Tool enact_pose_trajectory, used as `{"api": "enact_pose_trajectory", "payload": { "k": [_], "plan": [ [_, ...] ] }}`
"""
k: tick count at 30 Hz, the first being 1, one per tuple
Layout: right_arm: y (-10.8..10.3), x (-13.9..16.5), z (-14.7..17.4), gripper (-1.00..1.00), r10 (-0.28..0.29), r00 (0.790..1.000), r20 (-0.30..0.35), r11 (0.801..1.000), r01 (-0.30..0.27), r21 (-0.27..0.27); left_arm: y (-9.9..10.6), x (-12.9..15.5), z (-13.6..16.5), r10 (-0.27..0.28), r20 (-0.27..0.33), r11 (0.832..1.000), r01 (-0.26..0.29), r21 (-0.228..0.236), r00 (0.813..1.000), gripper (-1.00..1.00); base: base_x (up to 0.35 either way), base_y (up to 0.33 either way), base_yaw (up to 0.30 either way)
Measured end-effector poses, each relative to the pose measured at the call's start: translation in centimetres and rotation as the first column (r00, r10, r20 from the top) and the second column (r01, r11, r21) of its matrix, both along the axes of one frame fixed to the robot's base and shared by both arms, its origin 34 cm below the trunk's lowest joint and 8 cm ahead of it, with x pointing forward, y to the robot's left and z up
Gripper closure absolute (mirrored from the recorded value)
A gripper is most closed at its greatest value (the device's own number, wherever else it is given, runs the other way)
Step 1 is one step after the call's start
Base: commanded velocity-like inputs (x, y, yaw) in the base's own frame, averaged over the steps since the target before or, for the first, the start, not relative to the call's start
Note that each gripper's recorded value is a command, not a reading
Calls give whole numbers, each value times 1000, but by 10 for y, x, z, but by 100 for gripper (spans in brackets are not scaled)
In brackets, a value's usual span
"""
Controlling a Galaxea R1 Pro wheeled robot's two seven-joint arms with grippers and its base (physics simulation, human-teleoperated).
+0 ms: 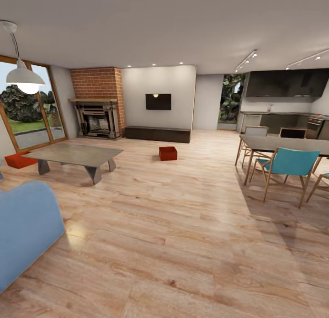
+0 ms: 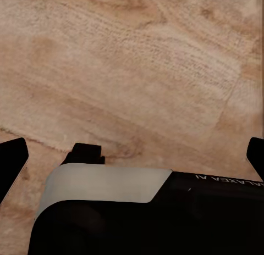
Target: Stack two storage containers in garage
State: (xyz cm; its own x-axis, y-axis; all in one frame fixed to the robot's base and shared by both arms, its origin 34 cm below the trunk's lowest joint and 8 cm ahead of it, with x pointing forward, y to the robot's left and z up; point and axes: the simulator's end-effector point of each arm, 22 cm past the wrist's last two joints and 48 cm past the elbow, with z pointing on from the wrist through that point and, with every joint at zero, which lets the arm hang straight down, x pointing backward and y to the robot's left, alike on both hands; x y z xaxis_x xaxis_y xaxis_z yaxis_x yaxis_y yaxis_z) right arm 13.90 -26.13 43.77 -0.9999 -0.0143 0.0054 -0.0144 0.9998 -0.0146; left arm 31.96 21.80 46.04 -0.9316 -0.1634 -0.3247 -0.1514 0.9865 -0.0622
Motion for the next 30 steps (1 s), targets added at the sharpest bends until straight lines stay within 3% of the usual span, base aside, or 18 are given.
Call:
{"api": "enact_pose_trajectory", "payload": {
  "k": [30],
  "plan": [
    [0,0,0,-100,0,1000,0,1000,0,0,0,0,0,0,0,1000,0,0,1000,-100,344,0,0]
  ]
}}
